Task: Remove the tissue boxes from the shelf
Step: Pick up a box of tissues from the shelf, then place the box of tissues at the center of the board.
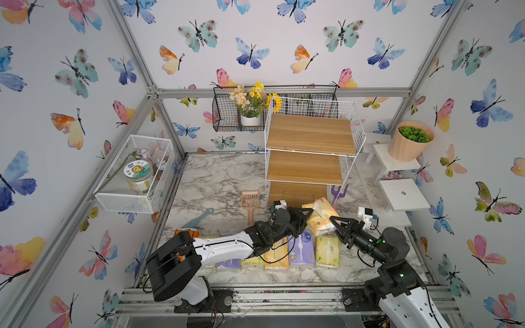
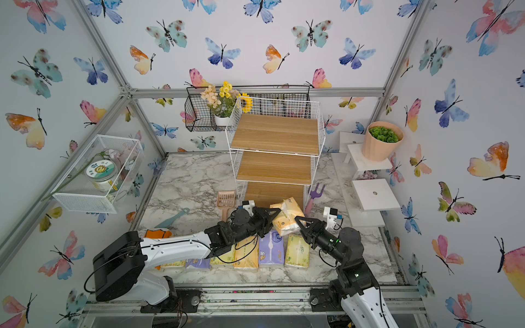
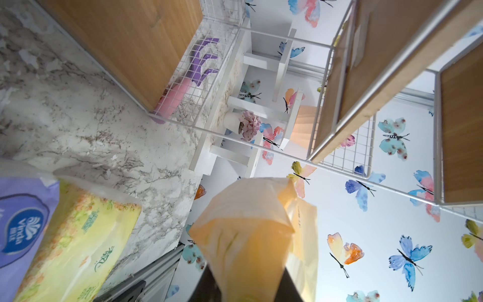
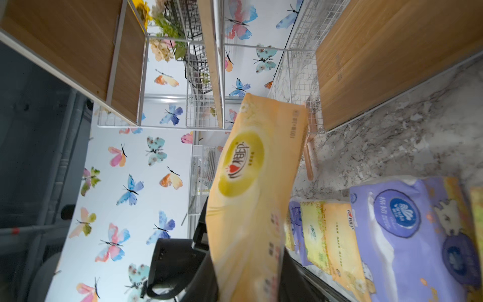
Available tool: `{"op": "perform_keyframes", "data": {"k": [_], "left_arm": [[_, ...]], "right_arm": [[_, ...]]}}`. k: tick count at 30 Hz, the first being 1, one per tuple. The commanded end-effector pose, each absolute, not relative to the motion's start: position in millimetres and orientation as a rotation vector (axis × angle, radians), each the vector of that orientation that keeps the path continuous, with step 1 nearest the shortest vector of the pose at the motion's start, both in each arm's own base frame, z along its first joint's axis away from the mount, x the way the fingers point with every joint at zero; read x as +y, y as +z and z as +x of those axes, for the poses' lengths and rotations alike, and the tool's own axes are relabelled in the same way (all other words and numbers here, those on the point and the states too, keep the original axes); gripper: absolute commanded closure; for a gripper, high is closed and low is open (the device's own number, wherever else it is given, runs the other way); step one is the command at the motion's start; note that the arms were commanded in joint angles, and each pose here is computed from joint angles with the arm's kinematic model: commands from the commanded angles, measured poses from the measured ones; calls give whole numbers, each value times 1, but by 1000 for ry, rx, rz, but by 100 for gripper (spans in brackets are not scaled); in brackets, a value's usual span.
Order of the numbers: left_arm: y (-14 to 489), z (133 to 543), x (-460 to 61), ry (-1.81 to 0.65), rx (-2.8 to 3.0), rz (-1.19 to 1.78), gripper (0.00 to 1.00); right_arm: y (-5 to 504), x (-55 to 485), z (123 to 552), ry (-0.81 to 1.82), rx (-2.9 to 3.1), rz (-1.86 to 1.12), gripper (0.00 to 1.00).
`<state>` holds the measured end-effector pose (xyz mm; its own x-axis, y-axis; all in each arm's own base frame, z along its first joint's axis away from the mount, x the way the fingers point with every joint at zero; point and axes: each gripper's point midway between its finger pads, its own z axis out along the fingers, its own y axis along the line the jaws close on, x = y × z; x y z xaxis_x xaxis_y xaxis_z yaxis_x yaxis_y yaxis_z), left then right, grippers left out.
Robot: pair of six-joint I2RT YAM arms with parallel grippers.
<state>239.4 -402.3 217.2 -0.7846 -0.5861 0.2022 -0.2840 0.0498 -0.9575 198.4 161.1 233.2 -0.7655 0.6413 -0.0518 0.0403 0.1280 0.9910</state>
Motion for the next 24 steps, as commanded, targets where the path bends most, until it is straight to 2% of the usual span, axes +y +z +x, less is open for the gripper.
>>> {"op": "perform_keyframes", "data": {"k": [1, 3, 6, 9, 12, 17, 24], "left_arm": [[228, 245, -401, -1713, 2056, -813, 82], [226, 244, -400, -1674, 2071, -797, 83], [221, 242, -400, -1633, 2092, -774, 84], [211, 236, -403, -1597, 2126, -735, 85], [202, 225, -415, -1562, 2165, -640, 85], [191, 205, -451, -1513, 2238, -435, 86], [169, 194, -514, -1460, 2310, -150, 87]], "right_arm": [[233, 148, 199, 1501, 2009, 678, 37], [226, 132, 197, 1331, 2074, 737, 20], [223, 95, 193, 1016, 2124, 834, 11], [241, 59, 192, 755, 2088, 859, 10], [273, 38, 195, 618, 2014, 817, 10], [303, 30, 202, 545, 1965, 743, 11], [316, 22, 196, 537, 1903, 747, 12]]}}
